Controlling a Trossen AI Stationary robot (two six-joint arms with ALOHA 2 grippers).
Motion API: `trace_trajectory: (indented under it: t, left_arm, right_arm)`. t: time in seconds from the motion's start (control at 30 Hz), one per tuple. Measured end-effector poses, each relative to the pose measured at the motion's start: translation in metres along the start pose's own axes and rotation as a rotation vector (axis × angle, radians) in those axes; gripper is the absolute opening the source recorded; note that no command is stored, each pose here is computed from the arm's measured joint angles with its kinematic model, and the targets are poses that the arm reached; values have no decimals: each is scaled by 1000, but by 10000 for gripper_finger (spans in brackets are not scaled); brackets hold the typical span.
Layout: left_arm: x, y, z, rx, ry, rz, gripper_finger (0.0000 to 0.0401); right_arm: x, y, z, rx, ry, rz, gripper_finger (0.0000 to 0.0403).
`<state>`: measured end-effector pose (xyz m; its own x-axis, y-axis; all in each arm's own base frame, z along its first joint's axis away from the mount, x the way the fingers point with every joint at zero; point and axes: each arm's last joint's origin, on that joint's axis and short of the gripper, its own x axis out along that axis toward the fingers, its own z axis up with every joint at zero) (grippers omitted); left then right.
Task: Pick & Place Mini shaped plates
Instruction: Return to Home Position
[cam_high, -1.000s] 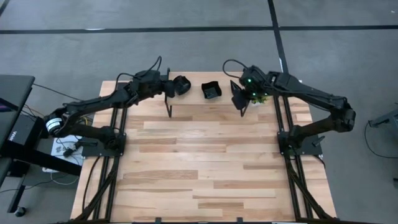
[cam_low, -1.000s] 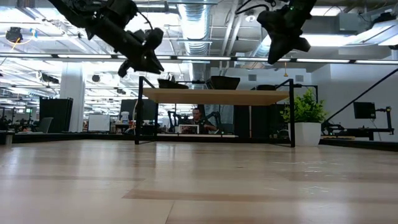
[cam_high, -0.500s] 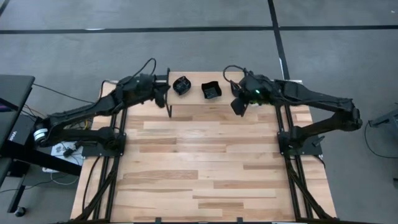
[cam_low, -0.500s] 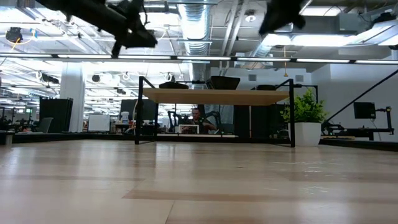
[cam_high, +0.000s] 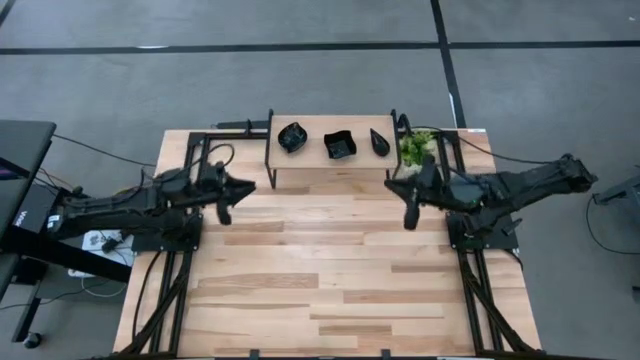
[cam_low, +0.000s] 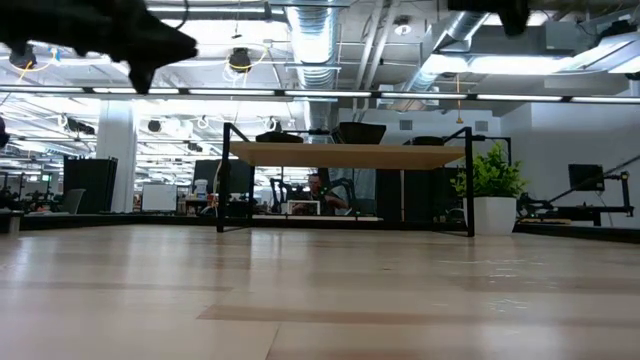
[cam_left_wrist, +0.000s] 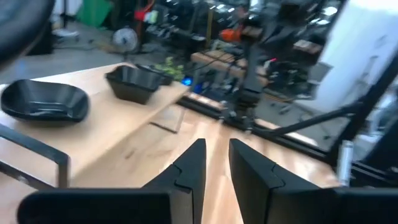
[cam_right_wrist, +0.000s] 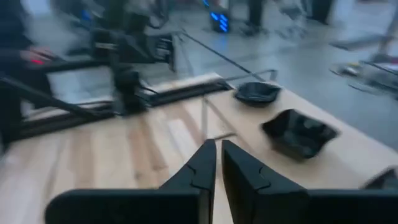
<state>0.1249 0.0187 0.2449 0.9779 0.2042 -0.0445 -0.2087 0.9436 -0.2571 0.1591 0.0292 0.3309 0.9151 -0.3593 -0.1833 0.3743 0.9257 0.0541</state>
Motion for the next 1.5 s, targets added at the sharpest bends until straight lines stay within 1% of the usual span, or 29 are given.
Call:
trace_trajectory:
  t: [0.1,0.23,0.37,0.5,0.63,0.77,0.87,0.97,1.5]
  left_arm:
    - [-12,1,-15,-7,-31,-47,72]
    - [-20,5,-36,-39,-52,-76,72]
    - [-23,10,-56,-71,-61,-87,72]
    - [-23,16,-75,-97,-50,-65,72]
    - [-23,18,-78,-98,-47,-24,72]
    - [-23,18,-78,-81,-39,-21,72]
    - [-22,17,-79,-83,-28,-45,72]
    - [-22,17,-79,-83,-27,-48,72]
    - [-22,17,-78,-84,-33,-51,72]
  right_arm:
    - [-5,-1,-38,6,-69,87,21]
    - [-11,-6,-83,88,-180,156,21]
    - [-15,-13,-120,167,-270,205,21]
    - [-18,-20,-148,206,-312,237,21]
    - [-21,-20,-151,203,-296,255,21]
    - [-22,-20,-151,209,-294,263,21]
    - [-22,-20,-152,270,-280,273,21]
    - [-22,-20,-153,293,-266,275,21]
    - [-22,-20,-154,290,-259,277,21]
